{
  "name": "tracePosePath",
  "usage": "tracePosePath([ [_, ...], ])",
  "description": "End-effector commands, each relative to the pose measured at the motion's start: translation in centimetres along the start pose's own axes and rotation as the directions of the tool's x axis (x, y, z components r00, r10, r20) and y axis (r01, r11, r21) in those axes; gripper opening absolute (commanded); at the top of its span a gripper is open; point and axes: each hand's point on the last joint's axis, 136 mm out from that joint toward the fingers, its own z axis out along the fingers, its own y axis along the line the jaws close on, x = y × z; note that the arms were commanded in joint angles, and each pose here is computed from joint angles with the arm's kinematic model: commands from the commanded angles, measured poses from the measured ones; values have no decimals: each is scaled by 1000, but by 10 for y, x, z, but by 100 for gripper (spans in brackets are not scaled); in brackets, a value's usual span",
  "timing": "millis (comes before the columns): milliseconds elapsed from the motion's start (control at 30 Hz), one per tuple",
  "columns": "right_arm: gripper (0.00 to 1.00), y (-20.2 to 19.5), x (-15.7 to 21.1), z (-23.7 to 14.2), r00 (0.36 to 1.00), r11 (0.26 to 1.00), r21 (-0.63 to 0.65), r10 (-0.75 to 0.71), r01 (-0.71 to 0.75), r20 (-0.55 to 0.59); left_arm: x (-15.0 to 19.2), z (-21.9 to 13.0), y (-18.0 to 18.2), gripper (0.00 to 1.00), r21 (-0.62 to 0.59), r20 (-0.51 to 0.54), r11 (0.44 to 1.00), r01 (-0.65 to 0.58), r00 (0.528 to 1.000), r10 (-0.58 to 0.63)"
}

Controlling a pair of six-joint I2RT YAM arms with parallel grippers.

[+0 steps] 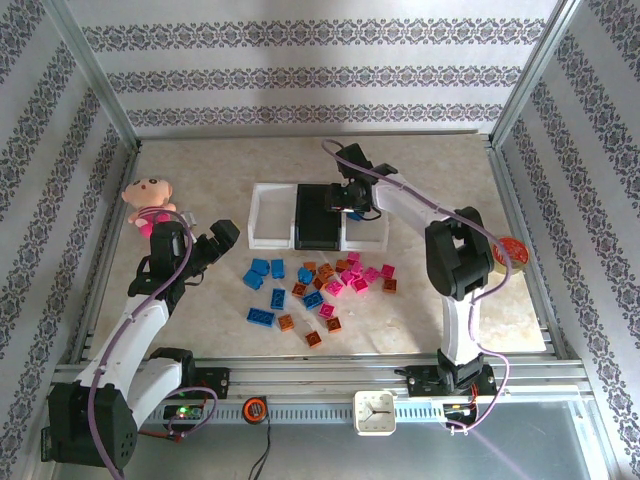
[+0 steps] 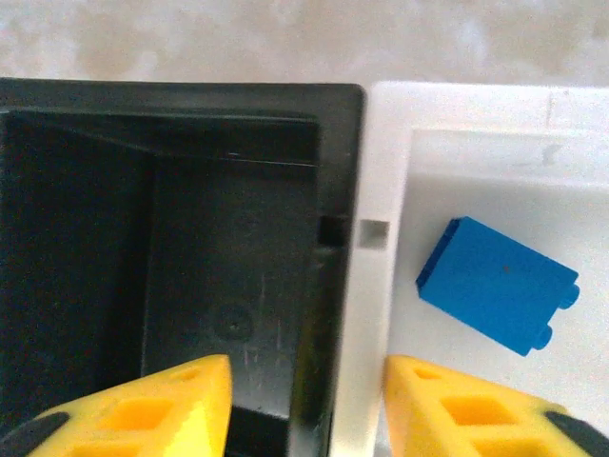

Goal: Sort the legos into containers by color
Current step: Move the container to the top-center of the table.

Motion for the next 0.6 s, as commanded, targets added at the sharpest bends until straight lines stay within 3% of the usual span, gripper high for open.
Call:
tracePosePath([
  [0,38,1,-5,4,1000,1000,28,13,-13,-5,-1,-4,-12,100,24,-13,999,-24,1000,25],
  [300,20,2,-18,14,1000,999,39,21,-21,6,-1,-6,-13,100,21,-15,999,-27,1000,27],
  [567,16,6,-28,22,998,998,34,54,-54,15,1,-8,-11,100,8,-19,1000,-30,999,30],
])
